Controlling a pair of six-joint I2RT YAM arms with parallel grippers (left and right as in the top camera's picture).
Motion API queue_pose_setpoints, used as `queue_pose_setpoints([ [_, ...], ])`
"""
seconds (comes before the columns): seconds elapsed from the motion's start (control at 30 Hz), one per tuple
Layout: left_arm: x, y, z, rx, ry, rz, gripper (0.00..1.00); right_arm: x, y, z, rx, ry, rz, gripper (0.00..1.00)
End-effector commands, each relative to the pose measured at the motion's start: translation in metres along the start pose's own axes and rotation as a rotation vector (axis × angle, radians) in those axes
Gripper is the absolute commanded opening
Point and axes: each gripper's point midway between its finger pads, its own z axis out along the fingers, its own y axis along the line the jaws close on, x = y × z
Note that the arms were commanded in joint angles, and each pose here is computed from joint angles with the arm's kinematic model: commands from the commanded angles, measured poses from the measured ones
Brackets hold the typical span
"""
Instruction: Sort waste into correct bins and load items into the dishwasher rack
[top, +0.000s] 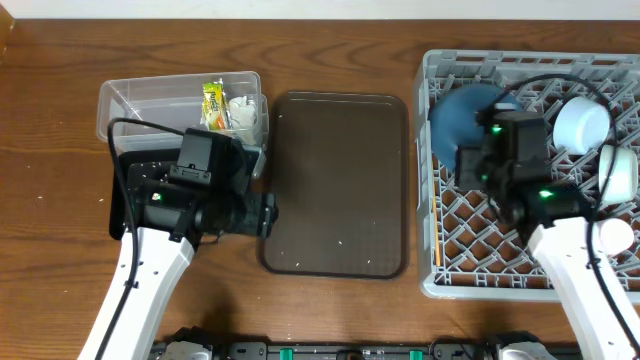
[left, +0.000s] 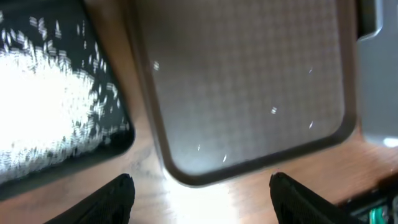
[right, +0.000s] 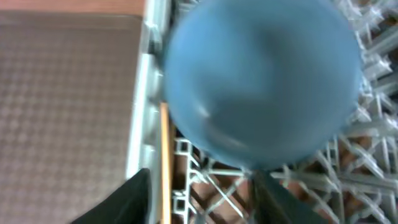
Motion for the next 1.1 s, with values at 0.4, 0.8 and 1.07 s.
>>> queue_pose_setpoints([
  [0.4,0.033,0.019,-0.023,-0.135,0.027,-0.074,0.73,0.065,-0.035,-0.041,0.015,0.229,0.145,0.93],
  [0.8,0.022,0.031,-0.101,-0.258,-0.502,-0.062,0.73,0.077,-0.038,-0.077,0.013,-0.107,0.160,0.99],
  [1.07,0.025,0.037,-0.098,-0.274,-0.549,-0.079,0.73,0.082,-0.043,-0.078,0.035,-0.123,0.160,0.99],
])
